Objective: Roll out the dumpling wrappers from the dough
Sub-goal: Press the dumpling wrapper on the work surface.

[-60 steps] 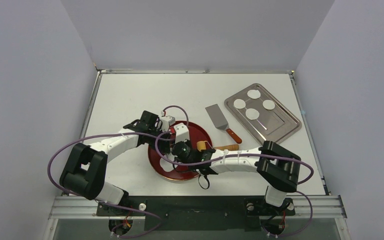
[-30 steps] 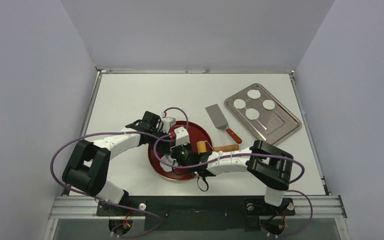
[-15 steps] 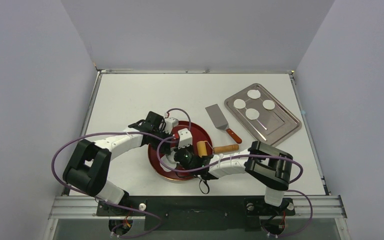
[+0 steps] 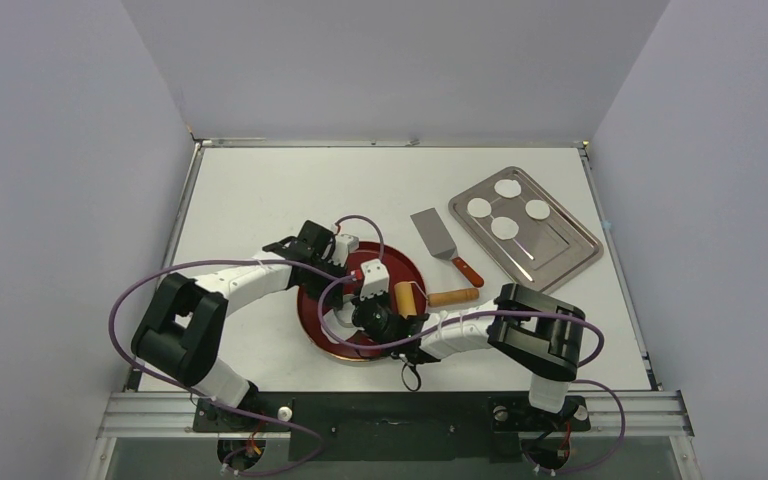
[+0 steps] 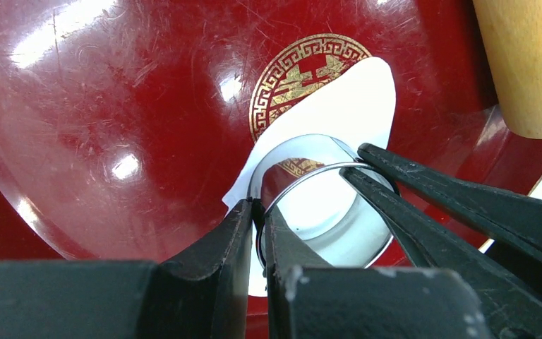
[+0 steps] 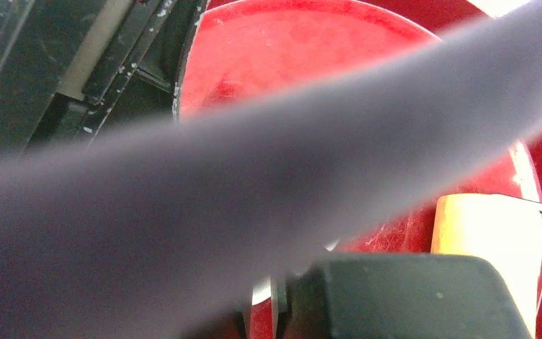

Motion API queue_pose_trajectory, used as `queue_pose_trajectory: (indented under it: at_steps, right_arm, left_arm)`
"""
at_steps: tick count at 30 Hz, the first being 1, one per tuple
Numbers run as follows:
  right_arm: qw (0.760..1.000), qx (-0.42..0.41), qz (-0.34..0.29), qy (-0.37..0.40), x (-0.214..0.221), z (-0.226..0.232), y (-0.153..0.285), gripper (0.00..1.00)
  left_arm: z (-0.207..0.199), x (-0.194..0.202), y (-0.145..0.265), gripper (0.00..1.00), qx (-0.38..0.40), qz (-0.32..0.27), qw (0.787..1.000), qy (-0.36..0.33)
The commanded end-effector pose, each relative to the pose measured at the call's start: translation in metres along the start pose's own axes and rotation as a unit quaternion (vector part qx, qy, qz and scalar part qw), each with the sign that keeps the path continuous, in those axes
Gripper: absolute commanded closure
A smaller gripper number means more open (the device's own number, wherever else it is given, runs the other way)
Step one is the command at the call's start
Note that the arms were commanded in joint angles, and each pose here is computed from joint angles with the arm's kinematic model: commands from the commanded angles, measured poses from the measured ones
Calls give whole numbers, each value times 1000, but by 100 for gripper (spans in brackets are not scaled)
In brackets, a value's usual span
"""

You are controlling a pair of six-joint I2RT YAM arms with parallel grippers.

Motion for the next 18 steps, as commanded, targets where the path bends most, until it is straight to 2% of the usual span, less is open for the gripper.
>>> queue_pose_trajectory:
  at_steps: [1,8,18]
  right_arm:
    - [997,-1,64,49,43,-12,9,100]
    - [997,-4,71,41,55,-15,10,100]
    - [995,12,89,54,58,-19,15,100]
  left_arm:
    - [-1,0,-13,100,-5,20,999,27]
    - [-1,3,-14,100,-3,10,999,43]
    - [-3,16,-30,100,10,51,996,76]
Point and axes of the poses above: each gripper's point midway between its finger pads, its own y axis back along the fingers, its own z axis along the line the jaws close on, x = y × z, the point moved 5 cm from there along y, back along the fingers, and after that the axes turned 4 degrees about y, right-handed, at the moved point
